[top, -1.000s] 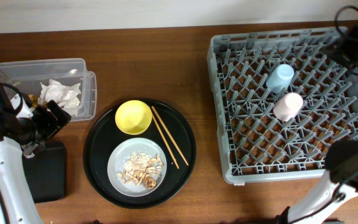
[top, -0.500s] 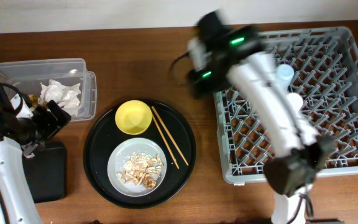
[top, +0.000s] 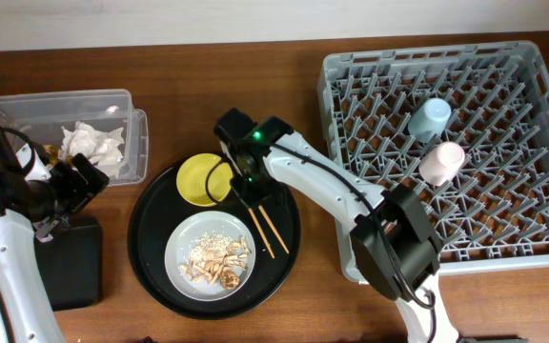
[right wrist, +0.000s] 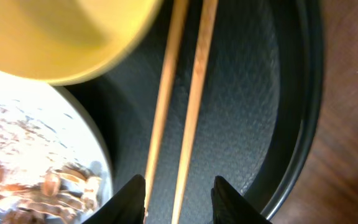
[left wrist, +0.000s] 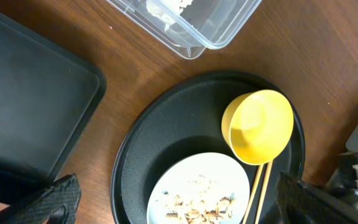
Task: Sort waste into correct bins and load items into the dishwasher rack
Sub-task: 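Reach the right gripper to the wooden chopsticks and grasp one, then insert the chopstick into the rack with the right gripper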
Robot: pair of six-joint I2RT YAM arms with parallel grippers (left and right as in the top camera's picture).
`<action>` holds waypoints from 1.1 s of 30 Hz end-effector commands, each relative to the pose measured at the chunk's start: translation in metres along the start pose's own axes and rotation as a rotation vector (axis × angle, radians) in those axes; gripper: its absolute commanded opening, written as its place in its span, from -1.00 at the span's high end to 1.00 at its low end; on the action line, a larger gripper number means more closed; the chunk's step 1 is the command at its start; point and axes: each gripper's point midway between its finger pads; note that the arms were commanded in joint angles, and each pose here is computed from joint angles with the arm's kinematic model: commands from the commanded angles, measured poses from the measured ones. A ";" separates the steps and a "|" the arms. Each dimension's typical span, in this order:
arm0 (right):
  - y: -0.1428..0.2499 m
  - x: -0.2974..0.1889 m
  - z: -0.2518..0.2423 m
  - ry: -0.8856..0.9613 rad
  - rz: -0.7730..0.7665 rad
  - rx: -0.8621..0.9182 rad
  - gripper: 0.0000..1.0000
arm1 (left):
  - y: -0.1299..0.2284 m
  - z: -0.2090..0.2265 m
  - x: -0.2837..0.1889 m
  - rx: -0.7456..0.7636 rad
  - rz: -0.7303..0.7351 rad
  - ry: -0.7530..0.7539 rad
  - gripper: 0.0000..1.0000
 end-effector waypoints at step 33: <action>-0.006 0.005 -0.022 -0.043 -0.059 0.149 0.92 | -0.001 0.002 -0.004 -0.012 -0.013 -0.008 -0.99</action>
Point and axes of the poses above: each gripper's point midway between its finger pads, its own x axis out along the fingers, its own z axis along the line the jaws close on, y = z × x, and after that the axes turned 12 degrees about x, right-handed
